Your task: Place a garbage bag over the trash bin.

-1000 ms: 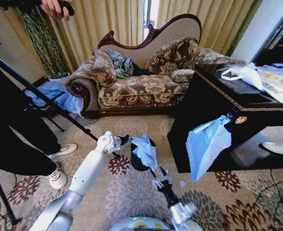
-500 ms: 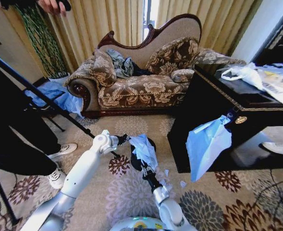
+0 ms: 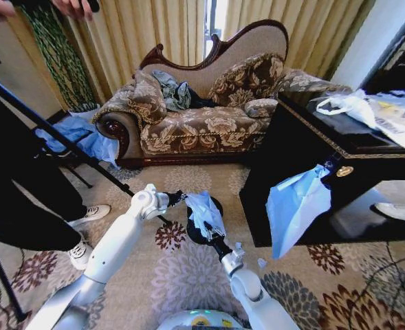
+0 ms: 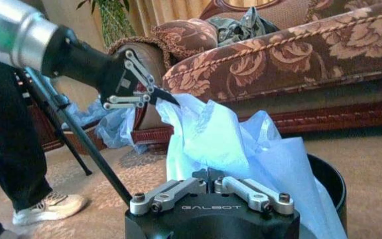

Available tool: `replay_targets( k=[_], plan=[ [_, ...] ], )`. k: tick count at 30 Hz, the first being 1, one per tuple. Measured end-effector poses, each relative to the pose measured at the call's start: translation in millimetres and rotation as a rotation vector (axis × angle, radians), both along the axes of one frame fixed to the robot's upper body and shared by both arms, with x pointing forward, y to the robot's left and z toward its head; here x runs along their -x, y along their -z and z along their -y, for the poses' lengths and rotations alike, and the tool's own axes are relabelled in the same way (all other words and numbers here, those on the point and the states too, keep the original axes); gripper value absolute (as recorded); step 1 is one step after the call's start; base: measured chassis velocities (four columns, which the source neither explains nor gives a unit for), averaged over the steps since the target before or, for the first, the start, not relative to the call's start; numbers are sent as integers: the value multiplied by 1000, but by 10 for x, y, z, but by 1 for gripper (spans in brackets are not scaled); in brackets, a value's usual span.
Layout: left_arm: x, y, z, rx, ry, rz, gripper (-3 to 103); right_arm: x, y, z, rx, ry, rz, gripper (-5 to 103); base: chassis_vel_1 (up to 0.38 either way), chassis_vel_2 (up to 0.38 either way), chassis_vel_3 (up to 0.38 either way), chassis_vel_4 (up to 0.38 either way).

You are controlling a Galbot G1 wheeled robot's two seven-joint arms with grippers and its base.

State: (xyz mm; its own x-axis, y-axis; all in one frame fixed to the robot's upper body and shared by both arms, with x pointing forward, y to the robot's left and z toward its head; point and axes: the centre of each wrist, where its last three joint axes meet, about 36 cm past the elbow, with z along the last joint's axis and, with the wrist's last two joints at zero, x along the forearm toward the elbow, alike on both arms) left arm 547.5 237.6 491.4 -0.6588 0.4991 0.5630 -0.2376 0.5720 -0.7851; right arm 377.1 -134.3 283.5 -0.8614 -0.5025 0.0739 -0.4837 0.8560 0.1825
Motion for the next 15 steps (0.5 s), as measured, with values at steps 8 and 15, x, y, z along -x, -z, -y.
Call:
replay_targets(
  k=[8,15],
  plan=[
    [16,-16,-42,-7,6,4,0,-363,-109,-13,26,7,60,0,0,0,0,0],
    [20,-8,-86,-3,6,13,0,-511,-227,-87,55,-28,93,0,0,0,0,0]
  ],
)
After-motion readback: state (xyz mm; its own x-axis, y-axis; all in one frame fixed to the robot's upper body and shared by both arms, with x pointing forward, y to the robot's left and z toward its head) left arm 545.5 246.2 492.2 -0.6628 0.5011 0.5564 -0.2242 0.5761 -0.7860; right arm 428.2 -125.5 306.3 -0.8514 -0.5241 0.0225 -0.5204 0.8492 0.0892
